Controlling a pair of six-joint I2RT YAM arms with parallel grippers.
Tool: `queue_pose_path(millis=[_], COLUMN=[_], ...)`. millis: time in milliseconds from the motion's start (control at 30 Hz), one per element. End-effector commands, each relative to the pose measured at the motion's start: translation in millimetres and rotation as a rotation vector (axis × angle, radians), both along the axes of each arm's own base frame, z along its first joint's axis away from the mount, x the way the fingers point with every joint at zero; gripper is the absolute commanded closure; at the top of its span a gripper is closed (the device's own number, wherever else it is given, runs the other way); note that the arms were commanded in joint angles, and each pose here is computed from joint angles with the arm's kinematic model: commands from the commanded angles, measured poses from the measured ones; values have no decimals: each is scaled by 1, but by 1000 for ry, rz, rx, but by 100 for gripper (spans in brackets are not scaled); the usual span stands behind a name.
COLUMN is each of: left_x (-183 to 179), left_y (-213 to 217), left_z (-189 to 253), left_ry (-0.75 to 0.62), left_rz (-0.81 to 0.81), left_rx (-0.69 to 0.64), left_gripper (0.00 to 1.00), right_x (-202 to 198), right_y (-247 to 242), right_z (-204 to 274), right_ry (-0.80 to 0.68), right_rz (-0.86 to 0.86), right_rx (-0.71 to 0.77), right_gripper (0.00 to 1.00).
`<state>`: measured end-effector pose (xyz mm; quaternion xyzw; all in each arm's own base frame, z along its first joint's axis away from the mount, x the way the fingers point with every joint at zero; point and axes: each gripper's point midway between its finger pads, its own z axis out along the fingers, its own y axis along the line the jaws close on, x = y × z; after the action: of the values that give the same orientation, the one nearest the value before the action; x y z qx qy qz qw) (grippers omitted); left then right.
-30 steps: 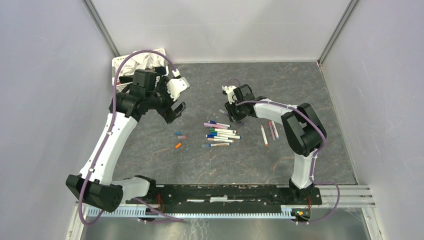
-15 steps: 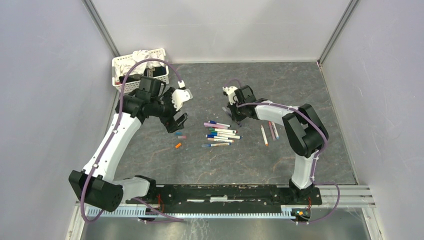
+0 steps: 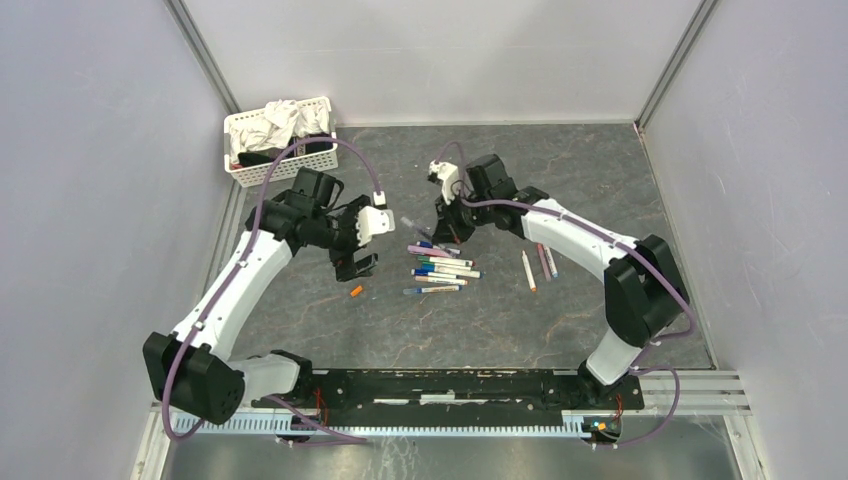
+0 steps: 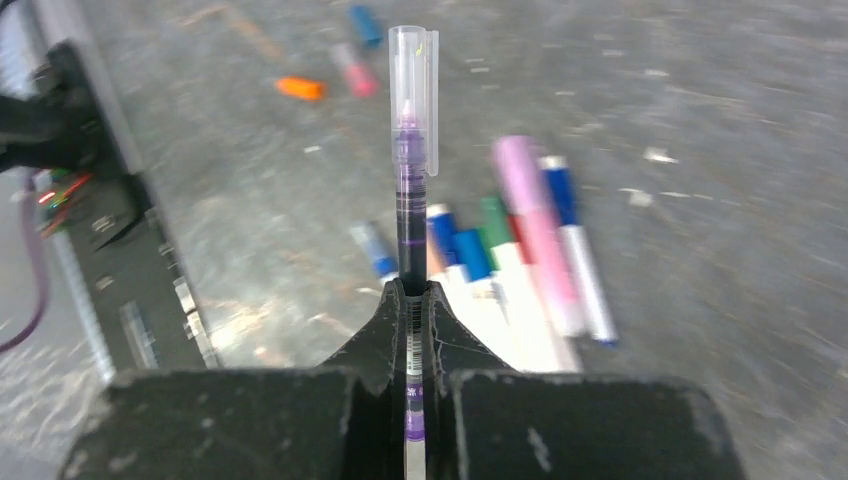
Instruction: Open the pen caps
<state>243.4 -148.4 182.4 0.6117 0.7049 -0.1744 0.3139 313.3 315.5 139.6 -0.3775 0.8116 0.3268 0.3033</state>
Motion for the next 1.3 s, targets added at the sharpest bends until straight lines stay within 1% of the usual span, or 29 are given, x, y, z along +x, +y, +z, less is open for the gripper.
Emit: queue_pose_path(millis=[0,67,133,267,333,500,667,700,767,800,833,900,1000,1167,1233,1267], left_x=[-3,-10,-18,-38,-42,-45,-48,-49,-51,-51,-52,-52,-52,-50,-48,-47], left_y=[-18,-20,-23,-28,-29,-28,-33,-33,-33,-33,-33,-32,-31,-31,-31,-31], left_z=[9,1,-6,-17,-21,-26,-24,-24,-24,-25,-25,-26,-25,-22,-20,-19], left_ry=[-134,-118,-95,-51,-45,-32,-27,-25,-19,-16,-10,-4,-5,-15,-22,-27], left_rz=[-197,-237,-275,-334,-345,-348,-369,-373,-381,-383,-380,-376,-373,-372,-373,-372], left_rx=[-17,10,27,58,71,82,69,71,77,80,83,88,91,93,99,103], left_gripper=[0,0,2,9,15,34,58,63,75,84,96,98,98,98,98,98], right_x=[-77,-95,-103,-111,-112,-118,-118,-118,-118,-118,-118,-119,-123,-128,-130,-130], right_y=[29,38,45,56,58,63,67,68,70,72,73,78,85,95,96,96], right_z=[19,23,28,40,43,44,41,41,40,40,40,39,37,31,29,28], right_ry=[138,152,168,183,187,217,241,243,254,259,265,278,306,348,358,359], right_rz=[249,301,329,355,365,388,396,396,394,391,386,388,402,432,444,448], right_rx=[133,159,185,243,252,271,276,277,285,292,298,315,331,344,346,346], right_gripper=[100,100,100,100,100,100,100,99,90,86,78,68,61,61,63,66])
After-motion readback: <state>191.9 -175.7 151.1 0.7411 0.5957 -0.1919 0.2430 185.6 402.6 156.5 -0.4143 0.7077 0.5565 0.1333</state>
